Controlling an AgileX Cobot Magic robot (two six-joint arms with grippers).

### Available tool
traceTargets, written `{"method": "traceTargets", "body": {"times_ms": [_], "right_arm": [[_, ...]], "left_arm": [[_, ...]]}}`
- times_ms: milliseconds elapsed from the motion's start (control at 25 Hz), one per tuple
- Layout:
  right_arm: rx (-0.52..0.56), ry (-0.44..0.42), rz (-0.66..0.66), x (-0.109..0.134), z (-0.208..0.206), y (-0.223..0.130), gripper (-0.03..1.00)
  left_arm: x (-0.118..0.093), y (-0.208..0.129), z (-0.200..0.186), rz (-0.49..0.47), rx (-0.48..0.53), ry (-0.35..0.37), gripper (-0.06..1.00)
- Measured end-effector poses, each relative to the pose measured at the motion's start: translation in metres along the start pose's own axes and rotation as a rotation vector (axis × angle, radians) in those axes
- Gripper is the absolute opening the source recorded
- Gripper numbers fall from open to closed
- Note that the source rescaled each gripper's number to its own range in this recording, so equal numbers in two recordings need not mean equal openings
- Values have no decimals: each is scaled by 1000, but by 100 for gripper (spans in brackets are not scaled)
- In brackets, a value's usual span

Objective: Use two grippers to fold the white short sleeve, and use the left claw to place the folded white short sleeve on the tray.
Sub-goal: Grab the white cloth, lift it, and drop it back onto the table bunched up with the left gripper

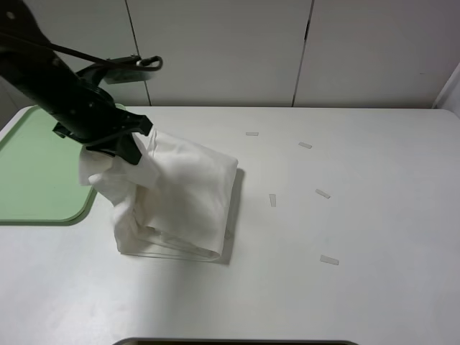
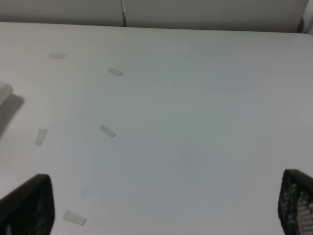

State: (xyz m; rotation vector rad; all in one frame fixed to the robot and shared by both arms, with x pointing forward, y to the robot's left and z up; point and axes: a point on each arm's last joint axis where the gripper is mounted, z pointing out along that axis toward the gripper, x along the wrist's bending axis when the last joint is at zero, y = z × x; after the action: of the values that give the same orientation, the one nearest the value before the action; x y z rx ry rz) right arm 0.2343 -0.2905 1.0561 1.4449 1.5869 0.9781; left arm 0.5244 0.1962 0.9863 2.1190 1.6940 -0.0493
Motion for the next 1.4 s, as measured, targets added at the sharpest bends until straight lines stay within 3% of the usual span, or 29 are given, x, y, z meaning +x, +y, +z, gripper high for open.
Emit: {"method": "traceTargets", "body": {"times_ms": [280,520,560,880,960,1000,1120,1160,1320,1400], "right_arm": [[0,0,0,0,0,0,100],[0,0,0,0,0,0,100],[0,0,0,0,0,0,100],[0,1,0,0,0,0,100],[0,1,0,0,0,0,100],[0,1,0,0,0,0,100],[0,1,0,0,0,0,100],[0,1,0,0,0,0,100],[0,1,0,0,0,0,100],[0,1,0,0,0,0,100]], "left_arm": [[-43,29,42,169,89,-53,5],[-70,32,60,289,164,-88,5],[-80,28,65,366,201,-104,5],[-93,19,67,595,245,-166,5],[-94,19,68,598,243,-180,5],[-97,18,69,572,240,-220,5],[-104,14,85,442,275,-332,5],[-104,14,85,442,275,-332,5],[-112,14,108,261,282,-461,5],[-115,16,114,222,255,-506,10]]}}
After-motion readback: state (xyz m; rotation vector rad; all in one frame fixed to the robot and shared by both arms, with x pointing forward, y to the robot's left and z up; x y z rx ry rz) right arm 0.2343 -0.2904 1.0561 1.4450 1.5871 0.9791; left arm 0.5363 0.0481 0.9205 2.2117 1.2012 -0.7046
